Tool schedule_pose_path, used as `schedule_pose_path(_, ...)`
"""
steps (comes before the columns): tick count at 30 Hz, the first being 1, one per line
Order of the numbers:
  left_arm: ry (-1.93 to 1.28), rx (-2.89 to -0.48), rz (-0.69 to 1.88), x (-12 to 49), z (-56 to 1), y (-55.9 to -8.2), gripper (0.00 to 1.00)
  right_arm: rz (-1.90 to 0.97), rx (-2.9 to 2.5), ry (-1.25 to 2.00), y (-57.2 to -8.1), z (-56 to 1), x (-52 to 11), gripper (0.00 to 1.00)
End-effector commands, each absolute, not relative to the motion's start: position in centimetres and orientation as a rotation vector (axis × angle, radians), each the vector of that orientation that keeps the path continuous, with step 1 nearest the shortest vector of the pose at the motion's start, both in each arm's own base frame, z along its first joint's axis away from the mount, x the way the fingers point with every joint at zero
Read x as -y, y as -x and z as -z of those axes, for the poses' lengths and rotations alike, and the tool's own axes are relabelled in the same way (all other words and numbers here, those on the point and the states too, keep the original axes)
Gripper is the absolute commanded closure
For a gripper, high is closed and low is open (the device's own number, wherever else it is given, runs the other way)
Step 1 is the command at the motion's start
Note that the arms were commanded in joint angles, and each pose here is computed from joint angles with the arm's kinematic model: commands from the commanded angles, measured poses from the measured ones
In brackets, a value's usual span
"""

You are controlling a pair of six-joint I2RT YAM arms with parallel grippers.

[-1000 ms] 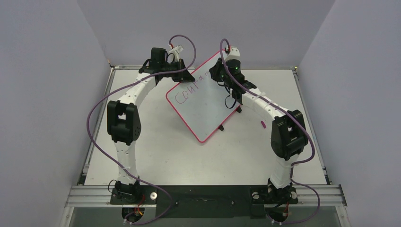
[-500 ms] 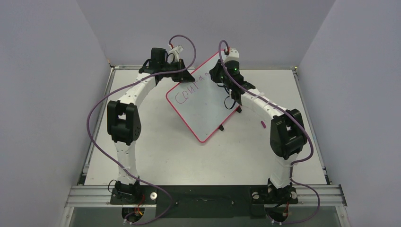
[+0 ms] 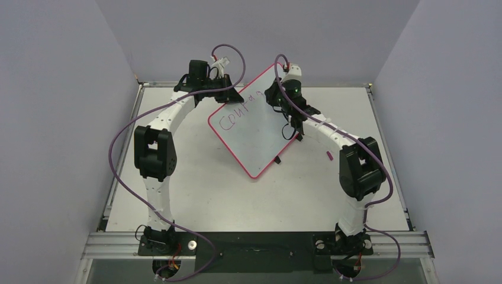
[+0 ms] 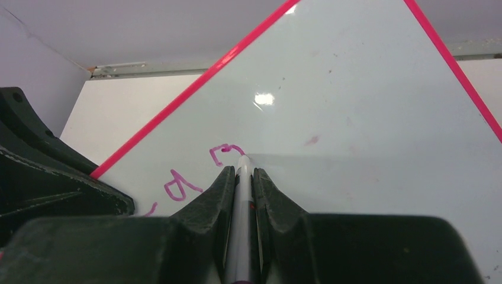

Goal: Write a sentence on the whiteboard

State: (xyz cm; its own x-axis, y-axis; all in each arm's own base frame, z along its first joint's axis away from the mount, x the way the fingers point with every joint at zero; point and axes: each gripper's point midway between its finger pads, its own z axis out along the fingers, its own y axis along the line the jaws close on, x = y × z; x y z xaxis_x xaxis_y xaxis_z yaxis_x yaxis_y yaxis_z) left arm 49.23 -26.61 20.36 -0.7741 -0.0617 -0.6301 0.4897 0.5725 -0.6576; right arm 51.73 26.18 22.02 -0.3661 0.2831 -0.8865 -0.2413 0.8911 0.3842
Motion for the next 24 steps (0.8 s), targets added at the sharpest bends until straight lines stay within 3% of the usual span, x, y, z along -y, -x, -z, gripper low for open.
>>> schedule_pose_path(1,-0.467,-2.113,1.087,27.4,-21.5,-49.3,1.00,-0.535,-1.911,-0.022,-49.6,-20.4,-26.1,1.00)
schedule_pose_path(11,-0.469,-2.110,1.089,27.4,-21.7,-49.1,1.00,-0.534,-1.957,-0.007,-46.6,-18.5,-27.3,1.00)
schedule_pose_path(24,-0.470,-2.113,1.092,27.4,-21.5,-49.0,1.00,-0.532,-1.837,0.007,-47.9,-25.6,-28.4,1.00)
